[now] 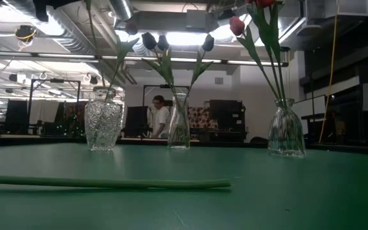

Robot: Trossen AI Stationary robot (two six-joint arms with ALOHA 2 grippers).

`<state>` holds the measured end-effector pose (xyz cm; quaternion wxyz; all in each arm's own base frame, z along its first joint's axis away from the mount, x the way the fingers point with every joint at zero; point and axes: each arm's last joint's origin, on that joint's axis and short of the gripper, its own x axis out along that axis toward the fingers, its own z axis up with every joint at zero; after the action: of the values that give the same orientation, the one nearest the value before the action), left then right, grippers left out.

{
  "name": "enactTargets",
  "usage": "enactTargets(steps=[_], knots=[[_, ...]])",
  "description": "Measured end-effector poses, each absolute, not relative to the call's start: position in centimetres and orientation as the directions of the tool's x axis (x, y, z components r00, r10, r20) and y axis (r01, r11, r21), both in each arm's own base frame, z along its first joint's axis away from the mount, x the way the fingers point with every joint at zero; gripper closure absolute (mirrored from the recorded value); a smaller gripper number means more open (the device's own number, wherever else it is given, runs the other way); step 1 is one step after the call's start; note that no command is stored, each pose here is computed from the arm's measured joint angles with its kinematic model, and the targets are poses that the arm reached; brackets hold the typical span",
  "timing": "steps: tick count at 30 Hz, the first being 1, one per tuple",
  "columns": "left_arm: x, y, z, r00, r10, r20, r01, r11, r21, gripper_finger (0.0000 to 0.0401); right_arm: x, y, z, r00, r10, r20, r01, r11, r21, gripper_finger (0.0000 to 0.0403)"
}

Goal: Sort flowers into vase by color
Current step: Put the right red tulip into the bottom left transparent vase

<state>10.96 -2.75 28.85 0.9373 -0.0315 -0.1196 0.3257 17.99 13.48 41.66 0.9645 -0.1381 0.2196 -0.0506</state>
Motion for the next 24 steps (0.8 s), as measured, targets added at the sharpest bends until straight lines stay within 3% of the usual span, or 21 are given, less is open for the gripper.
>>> enactTargets(steps=[24], knots=[[12.1, -2.6, 27.0, 0.867, 0.478, 0.138, -0.453, 0.874, -0.176, 0.0392, 16.8, 12.5, 41.6, 0.878, -0.203, -0.434, 0.078, 0.954, -0.288, 0.0221]])
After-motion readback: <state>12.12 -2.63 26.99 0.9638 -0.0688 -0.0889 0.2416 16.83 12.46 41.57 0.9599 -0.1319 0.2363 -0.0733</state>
